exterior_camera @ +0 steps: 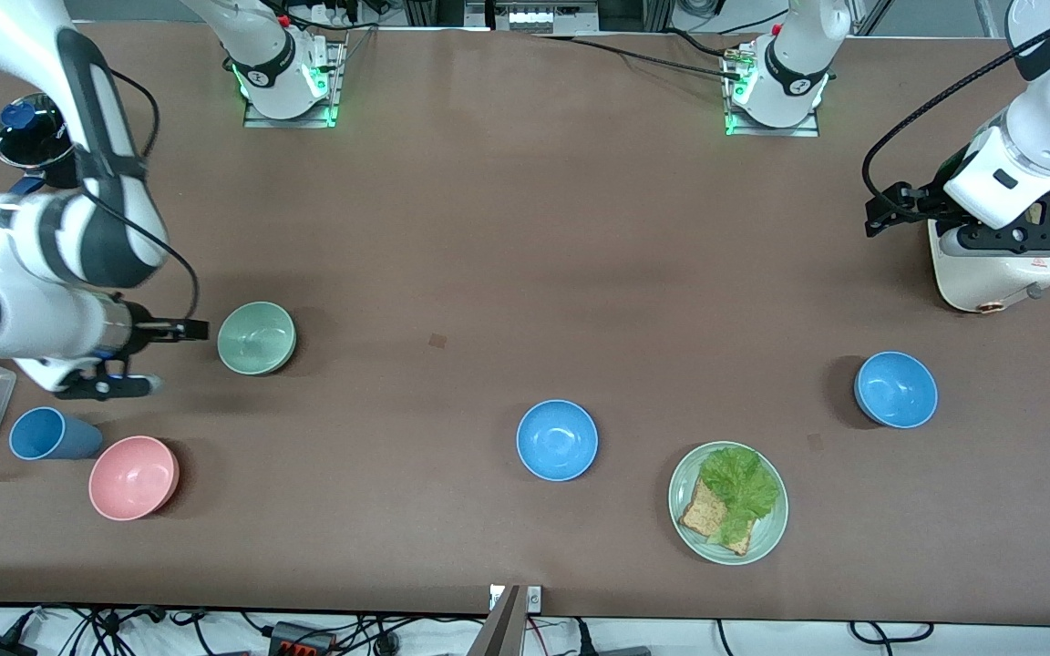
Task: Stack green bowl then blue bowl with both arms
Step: 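Move the right gripper down toward the pale green bowl, then grasp the rim of the pale green bowl with the right gripper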
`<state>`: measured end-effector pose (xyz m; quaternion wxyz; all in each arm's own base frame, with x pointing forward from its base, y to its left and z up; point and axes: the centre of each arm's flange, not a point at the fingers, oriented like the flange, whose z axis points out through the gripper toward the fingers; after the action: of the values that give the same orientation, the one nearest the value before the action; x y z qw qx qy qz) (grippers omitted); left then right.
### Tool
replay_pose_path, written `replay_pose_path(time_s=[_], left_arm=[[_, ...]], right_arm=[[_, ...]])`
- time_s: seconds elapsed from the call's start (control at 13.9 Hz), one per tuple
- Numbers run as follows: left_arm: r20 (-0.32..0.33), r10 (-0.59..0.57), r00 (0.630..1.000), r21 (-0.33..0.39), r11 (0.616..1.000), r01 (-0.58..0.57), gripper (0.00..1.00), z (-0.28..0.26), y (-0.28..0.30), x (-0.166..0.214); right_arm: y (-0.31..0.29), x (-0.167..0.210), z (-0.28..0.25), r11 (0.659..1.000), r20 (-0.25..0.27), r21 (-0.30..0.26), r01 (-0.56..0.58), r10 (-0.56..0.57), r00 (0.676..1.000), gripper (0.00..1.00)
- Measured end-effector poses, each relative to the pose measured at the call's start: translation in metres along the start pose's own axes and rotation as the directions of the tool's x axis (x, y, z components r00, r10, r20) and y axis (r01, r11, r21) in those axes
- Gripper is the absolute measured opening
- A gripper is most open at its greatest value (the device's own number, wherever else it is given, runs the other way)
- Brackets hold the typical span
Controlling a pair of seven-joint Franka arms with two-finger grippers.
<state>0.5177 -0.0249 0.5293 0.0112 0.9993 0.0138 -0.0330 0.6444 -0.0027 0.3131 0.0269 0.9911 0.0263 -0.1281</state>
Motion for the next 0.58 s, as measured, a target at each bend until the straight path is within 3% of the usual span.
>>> replay_pose_path(time_s=[0.58], left_arm=[[0.001,0.001,1.0,0.0,1.0,-0.001,1.0,0.0,0.0,0.0]], right_arm=[[0.005,0.017,0.094,1.0,0.09,0.002,-0.008,0.007,0.996,0.96]])
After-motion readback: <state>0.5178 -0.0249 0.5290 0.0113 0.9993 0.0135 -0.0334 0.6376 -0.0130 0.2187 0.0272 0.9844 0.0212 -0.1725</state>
